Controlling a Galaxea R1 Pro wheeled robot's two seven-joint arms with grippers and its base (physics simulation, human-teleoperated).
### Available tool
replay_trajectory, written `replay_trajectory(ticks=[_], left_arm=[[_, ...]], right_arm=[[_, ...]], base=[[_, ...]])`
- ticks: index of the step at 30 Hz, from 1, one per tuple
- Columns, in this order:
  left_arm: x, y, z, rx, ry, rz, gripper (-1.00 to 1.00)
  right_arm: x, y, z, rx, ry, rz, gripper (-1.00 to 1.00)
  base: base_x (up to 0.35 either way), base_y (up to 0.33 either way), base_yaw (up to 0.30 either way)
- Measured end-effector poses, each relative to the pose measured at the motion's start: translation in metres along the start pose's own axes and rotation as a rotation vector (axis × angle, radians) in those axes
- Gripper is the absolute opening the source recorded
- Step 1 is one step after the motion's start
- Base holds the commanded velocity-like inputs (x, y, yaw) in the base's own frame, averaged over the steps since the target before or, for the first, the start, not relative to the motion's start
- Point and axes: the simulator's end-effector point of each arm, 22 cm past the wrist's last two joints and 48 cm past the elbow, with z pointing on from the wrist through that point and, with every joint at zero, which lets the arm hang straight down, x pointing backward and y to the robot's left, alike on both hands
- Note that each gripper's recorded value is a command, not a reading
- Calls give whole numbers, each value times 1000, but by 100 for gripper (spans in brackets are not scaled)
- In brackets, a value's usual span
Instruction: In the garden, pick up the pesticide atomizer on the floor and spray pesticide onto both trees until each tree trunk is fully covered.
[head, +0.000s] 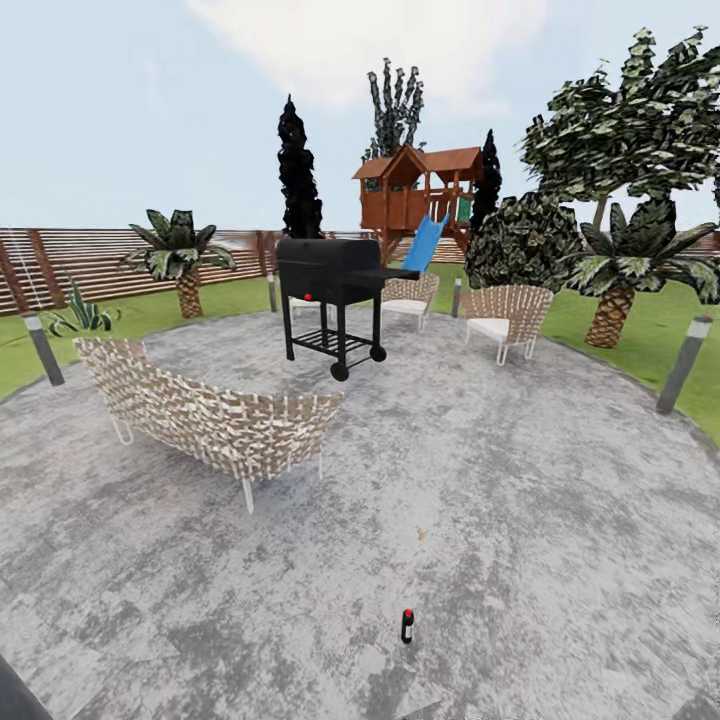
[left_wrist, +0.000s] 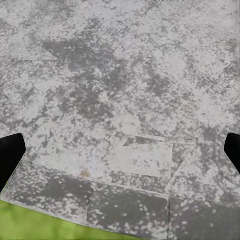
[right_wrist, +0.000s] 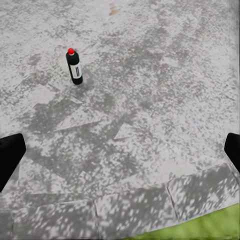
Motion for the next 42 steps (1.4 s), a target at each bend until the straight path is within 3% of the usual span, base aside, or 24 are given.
replay_trajectory(ticks=[12, 20, 29, 42], left_arm=[[-1, 0, 0, 0, -1, 0, 100], [0, 0, 0, 0, 0, 1, 100], [0, 0, 0, 1, 0, 2, 100], [0, 0, 0, 1, 0, 2, 100]], right_arm=[[0, 0, 0, 0, 0, 0, 100], [0, 0, 0, -1, 0, 0, 100], [-2, 1, 1, -2, -5, 1, 100], [-3, 1, 1, -2, -6, 2, 100]], base=[[0, 294, -267], [0, 9, -253], [0, 0, -35], [0, 0, -277]])
